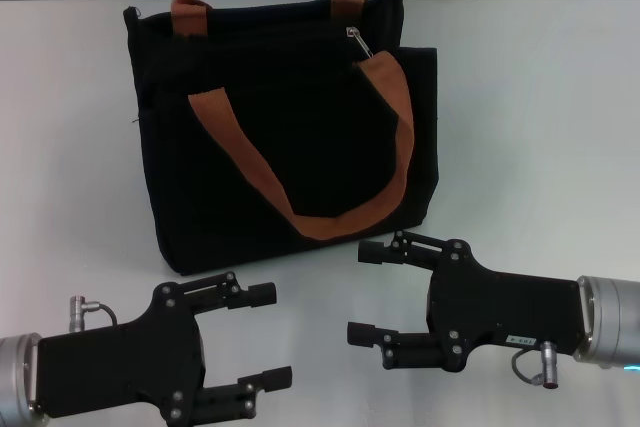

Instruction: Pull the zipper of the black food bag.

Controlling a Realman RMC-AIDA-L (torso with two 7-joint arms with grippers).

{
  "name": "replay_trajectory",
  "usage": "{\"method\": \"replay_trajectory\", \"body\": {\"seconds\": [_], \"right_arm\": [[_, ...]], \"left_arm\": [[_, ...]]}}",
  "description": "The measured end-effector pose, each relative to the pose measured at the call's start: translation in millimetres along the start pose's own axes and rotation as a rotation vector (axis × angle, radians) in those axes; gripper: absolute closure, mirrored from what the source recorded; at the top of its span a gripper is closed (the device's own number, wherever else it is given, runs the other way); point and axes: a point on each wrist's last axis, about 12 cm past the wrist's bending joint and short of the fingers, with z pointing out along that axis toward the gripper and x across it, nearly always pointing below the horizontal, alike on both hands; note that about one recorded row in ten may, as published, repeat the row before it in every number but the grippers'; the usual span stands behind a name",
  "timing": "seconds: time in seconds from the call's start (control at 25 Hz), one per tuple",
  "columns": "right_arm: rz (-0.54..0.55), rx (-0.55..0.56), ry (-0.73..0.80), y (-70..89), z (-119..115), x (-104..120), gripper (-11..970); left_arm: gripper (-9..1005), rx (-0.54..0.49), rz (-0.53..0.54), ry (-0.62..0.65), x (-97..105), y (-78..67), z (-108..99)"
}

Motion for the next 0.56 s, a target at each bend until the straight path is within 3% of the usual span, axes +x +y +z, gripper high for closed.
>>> {"method": "replay_trajectory", "body": {"seconds": [0.36, 0.56], "right_arm": [[-0.004, 0.0, 0.004, -2.2, 2.0, -0.9, 141], [-0.006, 0.008, -0.001, -3.3, 1.9, -1.7, 141]], "left_arm": [[284, -0.021, -0.013, -0.012, 1.1, 0.5, 1.2], [284, -0.086, -0.016, -0.032, 1.4, 5.8, 1.7]]}}
